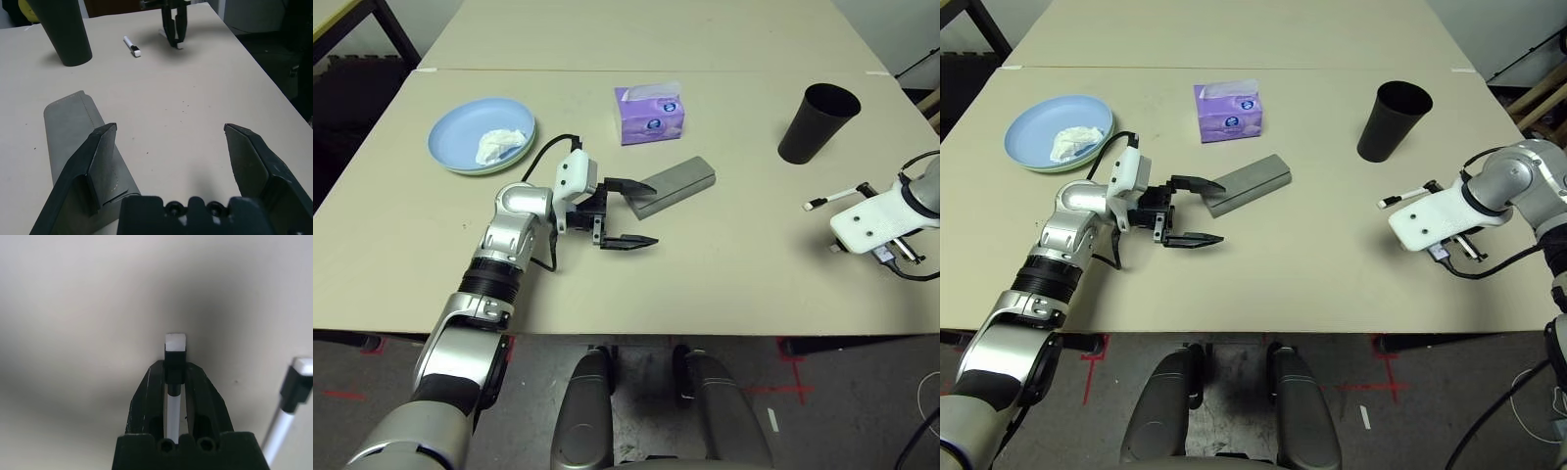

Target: Organize and tidy the items on the table.

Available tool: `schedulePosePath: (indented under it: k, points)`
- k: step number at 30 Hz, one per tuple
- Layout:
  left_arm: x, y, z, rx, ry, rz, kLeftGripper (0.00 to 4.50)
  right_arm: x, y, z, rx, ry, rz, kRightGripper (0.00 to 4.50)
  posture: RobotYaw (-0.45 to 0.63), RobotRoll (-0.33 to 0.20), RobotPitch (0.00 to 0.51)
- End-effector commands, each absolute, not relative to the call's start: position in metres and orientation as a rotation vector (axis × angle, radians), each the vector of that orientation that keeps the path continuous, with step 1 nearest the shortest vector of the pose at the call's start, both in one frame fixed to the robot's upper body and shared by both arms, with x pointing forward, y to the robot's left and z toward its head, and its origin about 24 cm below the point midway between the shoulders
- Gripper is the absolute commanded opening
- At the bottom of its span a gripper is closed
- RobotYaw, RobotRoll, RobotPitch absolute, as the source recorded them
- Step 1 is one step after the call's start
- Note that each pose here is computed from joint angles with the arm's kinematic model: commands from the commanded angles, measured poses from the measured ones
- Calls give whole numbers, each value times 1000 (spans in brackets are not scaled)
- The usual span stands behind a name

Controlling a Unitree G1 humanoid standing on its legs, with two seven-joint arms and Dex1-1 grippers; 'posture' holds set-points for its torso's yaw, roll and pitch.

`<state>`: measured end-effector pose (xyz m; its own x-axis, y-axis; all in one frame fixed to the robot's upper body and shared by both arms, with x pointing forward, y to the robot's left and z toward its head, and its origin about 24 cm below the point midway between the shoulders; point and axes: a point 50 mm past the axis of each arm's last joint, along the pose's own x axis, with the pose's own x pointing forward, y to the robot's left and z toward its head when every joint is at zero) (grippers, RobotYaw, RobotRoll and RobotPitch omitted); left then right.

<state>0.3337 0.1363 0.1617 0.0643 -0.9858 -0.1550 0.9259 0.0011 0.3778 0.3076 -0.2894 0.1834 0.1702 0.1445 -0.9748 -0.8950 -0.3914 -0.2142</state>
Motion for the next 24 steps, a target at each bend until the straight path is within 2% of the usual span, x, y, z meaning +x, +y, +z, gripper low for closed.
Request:
schedulePosePath:
  k: [1, 6, 8, 10, 13, 16, 21, 24]
  points:
    - [335, 137, 160, 453, -163, -1510, 4500, 302, -285, 182, -1391, 753, 1425, 428, 98, 0, 209]
    - [337, 135, 161, 456, -167, -1512, 4500, 297, -260, 201, -937, 613, 1437, 428, 90, 0, 204]
    - [337, 134, 161, 456, -170, -1512, 4500, 299, -250, 210, -748, 498, 1444, 428, 88, 0, 203]
    - [337, 134, 161, 455, -173, -1511, 4500, 303, -241, 218, -594, 300, 1410, 428, 88, 0, 204]
    - [337, 134, 160, 453, -173, -1510, 4500, 310, -234, 223, -437, 39, 1257, 428, 88, 0, 205]
    - [336, 135, 159, 452, -173, -1509, 4500, 312, -233, 224, -357, -66, 1149, 428, 81, 0, 206]
    - [337, 134, 158, 450, -164, -1509, 4500, 315, -231, 226, -146, -280, 851, 428, 72, 0, 205]
    - [338, 132, 160, 451, -167, -1512, 4500, 320, -236, 235, -71, -470, 571, 428, 64, 0, 202]
